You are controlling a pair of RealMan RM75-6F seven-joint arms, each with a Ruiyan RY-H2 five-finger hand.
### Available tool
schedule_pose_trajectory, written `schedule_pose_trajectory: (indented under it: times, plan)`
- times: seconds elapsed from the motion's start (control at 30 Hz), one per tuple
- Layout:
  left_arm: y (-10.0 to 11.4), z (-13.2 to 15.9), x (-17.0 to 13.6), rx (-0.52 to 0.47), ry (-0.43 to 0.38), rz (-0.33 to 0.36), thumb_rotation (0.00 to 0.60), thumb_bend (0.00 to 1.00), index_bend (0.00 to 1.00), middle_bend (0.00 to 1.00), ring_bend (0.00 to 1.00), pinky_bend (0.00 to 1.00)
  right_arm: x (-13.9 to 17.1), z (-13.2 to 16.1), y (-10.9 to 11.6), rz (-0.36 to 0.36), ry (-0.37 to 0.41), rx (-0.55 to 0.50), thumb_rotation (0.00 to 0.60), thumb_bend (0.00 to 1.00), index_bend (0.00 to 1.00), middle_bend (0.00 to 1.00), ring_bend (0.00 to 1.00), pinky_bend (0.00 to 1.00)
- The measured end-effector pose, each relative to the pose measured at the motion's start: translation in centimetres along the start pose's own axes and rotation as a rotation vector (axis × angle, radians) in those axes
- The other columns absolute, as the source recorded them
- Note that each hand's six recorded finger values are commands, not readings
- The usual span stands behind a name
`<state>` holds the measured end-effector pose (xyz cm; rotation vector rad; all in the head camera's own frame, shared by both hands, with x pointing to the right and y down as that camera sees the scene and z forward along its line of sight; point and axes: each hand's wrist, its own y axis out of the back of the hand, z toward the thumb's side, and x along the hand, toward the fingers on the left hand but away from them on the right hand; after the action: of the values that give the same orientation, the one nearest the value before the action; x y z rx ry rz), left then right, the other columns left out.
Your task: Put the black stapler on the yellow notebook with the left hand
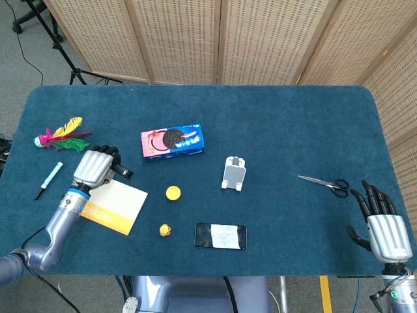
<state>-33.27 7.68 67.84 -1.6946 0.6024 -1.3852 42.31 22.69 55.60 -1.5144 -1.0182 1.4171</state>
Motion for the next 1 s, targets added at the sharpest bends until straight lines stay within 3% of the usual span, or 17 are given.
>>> schedule_pose_trajectory:
  times: [0.17,0.57,1.0]
  plan:
    - [0.6,0.1,-2.5,0.049,-0.037,-0.029,0.600,0.52,0.65,0.33,0.25,0.30,0.0,0.1,0.0,0.001,0.002,0.001,0.600,0.31,0.12,0.00,0.00,0.11]
    - [-0.7,1.5,-8.1,0.183,-0.117,-0.099,0.600,0.52,0.65,0.33,0.25,0.30,0.1,0.0,0.2,-0.009,0.007,-0.009,0.600,0.31,0.12,0.00,0.00,0.11]
    - [-2.4,-0.3,-9.5,0.206,-0.081,-0.134,0.600,0.51,0.65,0.33,0.25,0.30,0.1,0.0,0.4,-0.019,0.010,-0.016,0.600,0.31,0.12,0.00,0.00,0.11]
